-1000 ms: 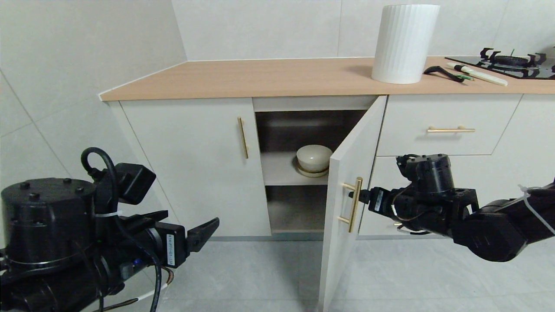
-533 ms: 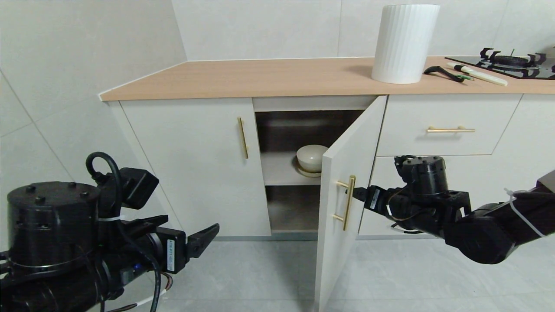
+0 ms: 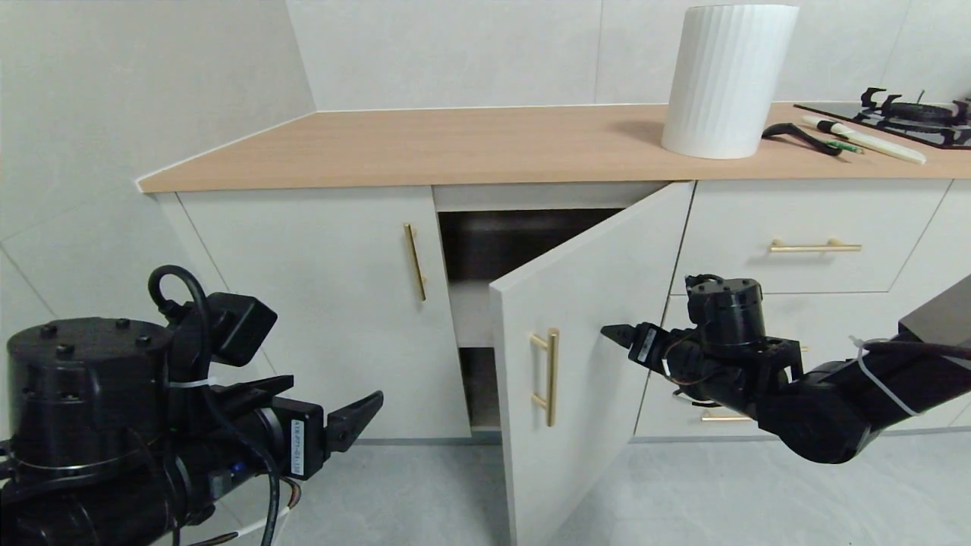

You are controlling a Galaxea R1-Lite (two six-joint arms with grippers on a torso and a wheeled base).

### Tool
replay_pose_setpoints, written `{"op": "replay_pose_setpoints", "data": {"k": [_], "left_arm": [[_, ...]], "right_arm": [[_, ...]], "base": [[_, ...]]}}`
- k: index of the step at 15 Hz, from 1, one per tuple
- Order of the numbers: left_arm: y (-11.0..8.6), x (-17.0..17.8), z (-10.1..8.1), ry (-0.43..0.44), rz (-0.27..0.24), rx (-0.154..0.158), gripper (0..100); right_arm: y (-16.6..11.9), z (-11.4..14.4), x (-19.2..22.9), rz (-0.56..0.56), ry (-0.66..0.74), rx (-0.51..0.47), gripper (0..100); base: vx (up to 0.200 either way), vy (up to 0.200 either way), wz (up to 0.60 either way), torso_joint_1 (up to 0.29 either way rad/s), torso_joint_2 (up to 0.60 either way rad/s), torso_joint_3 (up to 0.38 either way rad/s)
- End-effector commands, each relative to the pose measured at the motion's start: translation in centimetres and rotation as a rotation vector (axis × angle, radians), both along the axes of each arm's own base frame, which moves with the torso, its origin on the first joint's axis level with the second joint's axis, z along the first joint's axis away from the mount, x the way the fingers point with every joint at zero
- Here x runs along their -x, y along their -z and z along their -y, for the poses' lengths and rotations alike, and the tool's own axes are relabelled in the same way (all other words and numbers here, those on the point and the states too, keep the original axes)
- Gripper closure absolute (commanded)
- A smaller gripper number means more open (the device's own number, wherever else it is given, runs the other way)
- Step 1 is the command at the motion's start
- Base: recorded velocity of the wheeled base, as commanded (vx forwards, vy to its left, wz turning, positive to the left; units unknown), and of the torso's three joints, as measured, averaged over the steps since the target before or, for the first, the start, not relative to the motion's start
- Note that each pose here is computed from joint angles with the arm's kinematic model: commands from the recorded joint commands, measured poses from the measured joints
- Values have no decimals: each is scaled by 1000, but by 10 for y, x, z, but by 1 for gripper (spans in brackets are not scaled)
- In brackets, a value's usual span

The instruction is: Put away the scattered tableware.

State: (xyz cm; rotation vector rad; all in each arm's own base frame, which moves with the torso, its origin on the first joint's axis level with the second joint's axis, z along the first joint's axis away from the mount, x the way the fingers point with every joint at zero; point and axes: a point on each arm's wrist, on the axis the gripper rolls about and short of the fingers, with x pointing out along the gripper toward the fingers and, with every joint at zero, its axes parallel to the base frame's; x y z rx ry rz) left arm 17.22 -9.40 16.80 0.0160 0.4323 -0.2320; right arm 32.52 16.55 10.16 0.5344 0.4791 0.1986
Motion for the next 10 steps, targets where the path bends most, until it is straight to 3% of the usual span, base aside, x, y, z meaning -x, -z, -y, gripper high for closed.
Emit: {"op": "replay_pose_setpoints", "data": {"k": [1, 4, 10], "left_arm": [[0, 0, 0, -1, 1, 1, 0], [-1, 1, 0, -1, 6, 5, 0], [-2, 1, 0, -1, 9, 6, 0]], "right_arm": [[1, -1, -2, 0, -1, -6, 0], [0, -6, -13, 9, 56, -58, 0], [22, -17, -46, 51, 264, 11, 0]], "base": [[200, 0, 0, 2, -2, 2], [0, 0, 0, 0, 0, 0], [0, 0, 0, 0, 0, 0]]}}
